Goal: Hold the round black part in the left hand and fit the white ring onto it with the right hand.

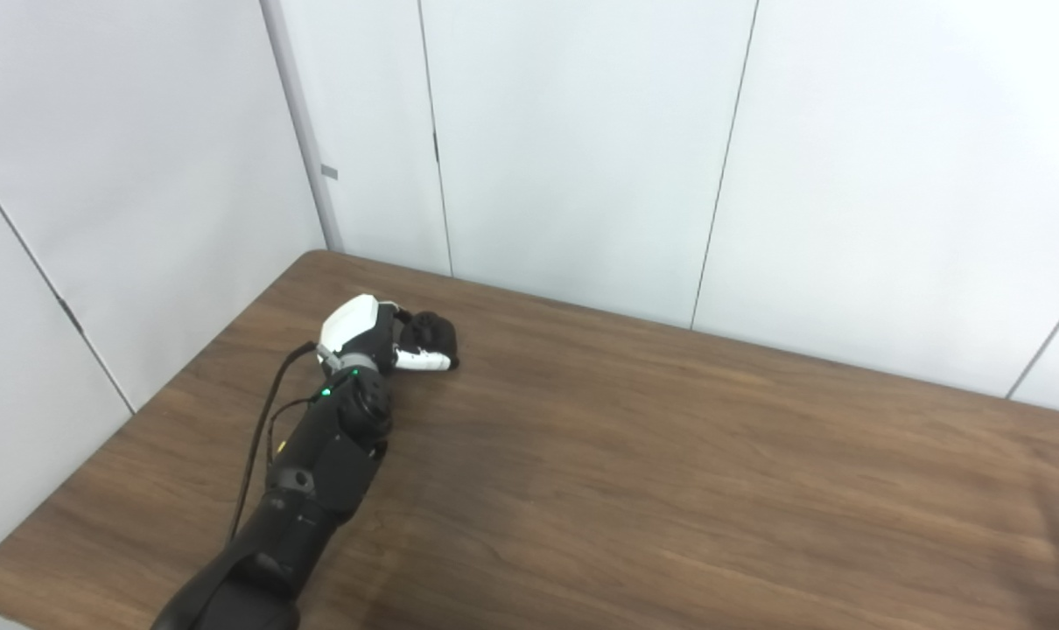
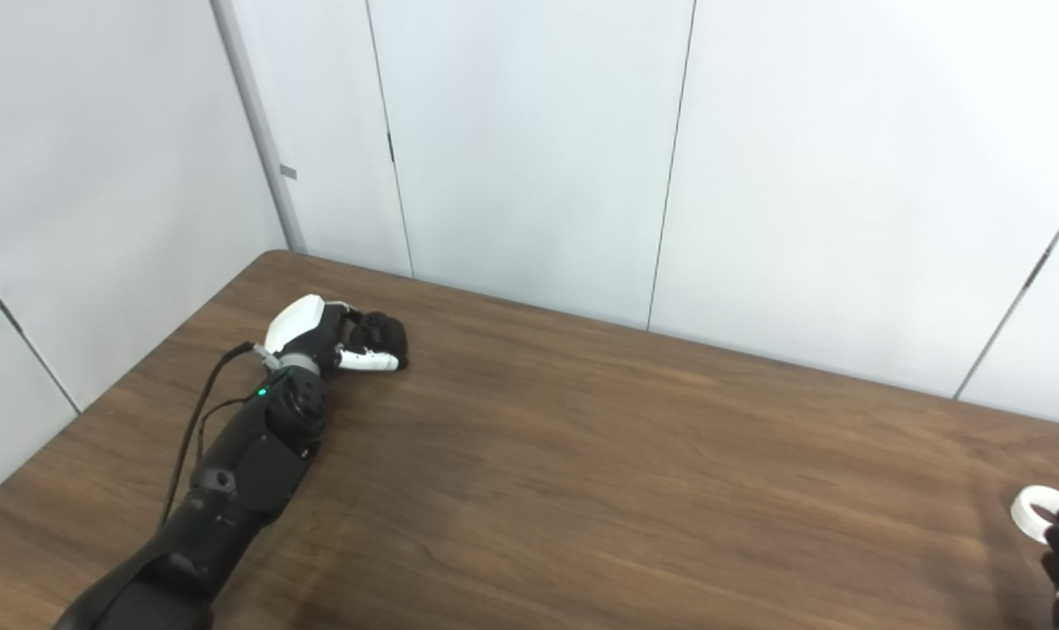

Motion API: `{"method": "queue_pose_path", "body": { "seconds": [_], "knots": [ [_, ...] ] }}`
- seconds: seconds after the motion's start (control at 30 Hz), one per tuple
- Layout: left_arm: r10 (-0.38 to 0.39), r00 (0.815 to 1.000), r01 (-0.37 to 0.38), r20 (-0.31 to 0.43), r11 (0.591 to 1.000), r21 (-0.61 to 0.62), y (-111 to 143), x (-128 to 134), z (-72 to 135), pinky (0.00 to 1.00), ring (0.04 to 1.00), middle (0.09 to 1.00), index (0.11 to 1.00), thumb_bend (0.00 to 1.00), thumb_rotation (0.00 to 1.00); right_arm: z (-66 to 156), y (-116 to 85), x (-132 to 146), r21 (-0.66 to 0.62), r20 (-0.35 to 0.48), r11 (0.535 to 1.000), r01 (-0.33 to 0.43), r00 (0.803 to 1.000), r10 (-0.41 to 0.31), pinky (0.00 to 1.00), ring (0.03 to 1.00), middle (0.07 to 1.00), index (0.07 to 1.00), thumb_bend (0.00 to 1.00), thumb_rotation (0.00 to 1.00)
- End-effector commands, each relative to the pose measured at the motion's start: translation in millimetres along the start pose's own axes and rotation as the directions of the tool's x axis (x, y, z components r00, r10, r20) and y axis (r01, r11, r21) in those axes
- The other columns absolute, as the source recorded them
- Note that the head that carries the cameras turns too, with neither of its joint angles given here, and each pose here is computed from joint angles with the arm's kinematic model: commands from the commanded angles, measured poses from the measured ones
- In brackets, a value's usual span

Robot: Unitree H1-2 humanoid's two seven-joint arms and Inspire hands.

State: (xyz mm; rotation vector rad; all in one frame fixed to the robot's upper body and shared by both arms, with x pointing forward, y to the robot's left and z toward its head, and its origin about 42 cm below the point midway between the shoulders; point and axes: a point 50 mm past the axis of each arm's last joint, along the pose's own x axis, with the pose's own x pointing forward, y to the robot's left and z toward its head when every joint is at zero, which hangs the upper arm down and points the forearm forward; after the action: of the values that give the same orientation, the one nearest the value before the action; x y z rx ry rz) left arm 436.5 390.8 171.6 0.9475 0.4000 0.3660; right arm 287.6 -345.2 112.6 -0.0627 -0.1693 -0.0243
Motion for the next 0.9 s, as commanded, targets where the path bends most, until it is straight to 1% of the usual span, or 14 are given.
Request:
{"method": "queue_pose_path", "body": {
  "seconds": [0.0, 0.07, 0.17, 0.3, 0.5, 0.77, 0.87],
  "knots": [
    [0.036, 0.999, -0.036, 0.034, 0.999, -0.008, 18, 5, 12, 1.0, 0.957, 0.866, 0.542, 0.63, 0.11, -49, 14, -48, 0.073, -0.173, 0.997, 0.039, 0.985, -0.026, 1.0, 0.976, 0.978, 0.987, 0.51, 1.0],
    [0.04, 0.999, -0.039, 0.037, 0.999, -0.015, 17, 5, 11, 1.0, 0.939, 0.85, 0.499, 0.55, 0.07, -49, 14, -48, 0.074, -0.172, 0.997, 0.038, 0.985, -0.024, 1.0, 0.975, 0.978, 0.987, 0.5, 1.0],
    [0.045, 0.998, -0.044, 0.047, 0.999, -0.004, 16, 5, 11, 1.0, 0.913, 0.834, 0.485, 0.52, 0.05, -50, 14, -48, 0.08, -0.165, 0.996, 0.033, 0.986, -0.019, 1.0, 0.977, 0.981, 0.991, 0.49, 1.0],
    [0.045, 0.997, -0.046, 0.061, 0.999, 0.025, 15, 4, 12, 0.99, 0.896, 0.817, 0.484, 0.52, 0.05, -50, 13, -49, 0.08, -0.165, 0.996, 0.031, 0.986, -0.017, 1.0, 0.977, 0.98, 0.991, 0.48, 1.0],
    [0.056, 0.995, -0.06, 0.079, 0.997, 0.052, 15, 1, 13, 1.0, 0.908, 0.819, 0.484, 0.52, 0.05, -51, 13, -49, 0.073, -0.166, 0.997, 0.03, 0.986, -0.018, 1.0, 0.979, 0.982, 0.992, 0.48, 1.0],
    [0.073, 0.986, -0.093, 0.15, 0.987, 0.129, 17, -8, 17, 1.0, 0.903, 0.79, 0.483, 0.52, 0.05, -50, 15, -48, 0.066, -0.172, 0.997, 0.027, 0.985, -0.015, 1.0, 0.981, 0.982, 0.995, 0.48, 1.0],
    [0.079, 0.98, -0.106, 0.183, 0.984, 0.143, 17, -15, 21, 1.0, 0.9, 0.786, 0.484, 0.52, 0.05, -49, 17, -48, 0.062, -0.175, 0.998, 0.027, 0.984, -0.016, 0.99, 0.976, 0.982, 0.993, 0.52, 1.0]
  ]
}}
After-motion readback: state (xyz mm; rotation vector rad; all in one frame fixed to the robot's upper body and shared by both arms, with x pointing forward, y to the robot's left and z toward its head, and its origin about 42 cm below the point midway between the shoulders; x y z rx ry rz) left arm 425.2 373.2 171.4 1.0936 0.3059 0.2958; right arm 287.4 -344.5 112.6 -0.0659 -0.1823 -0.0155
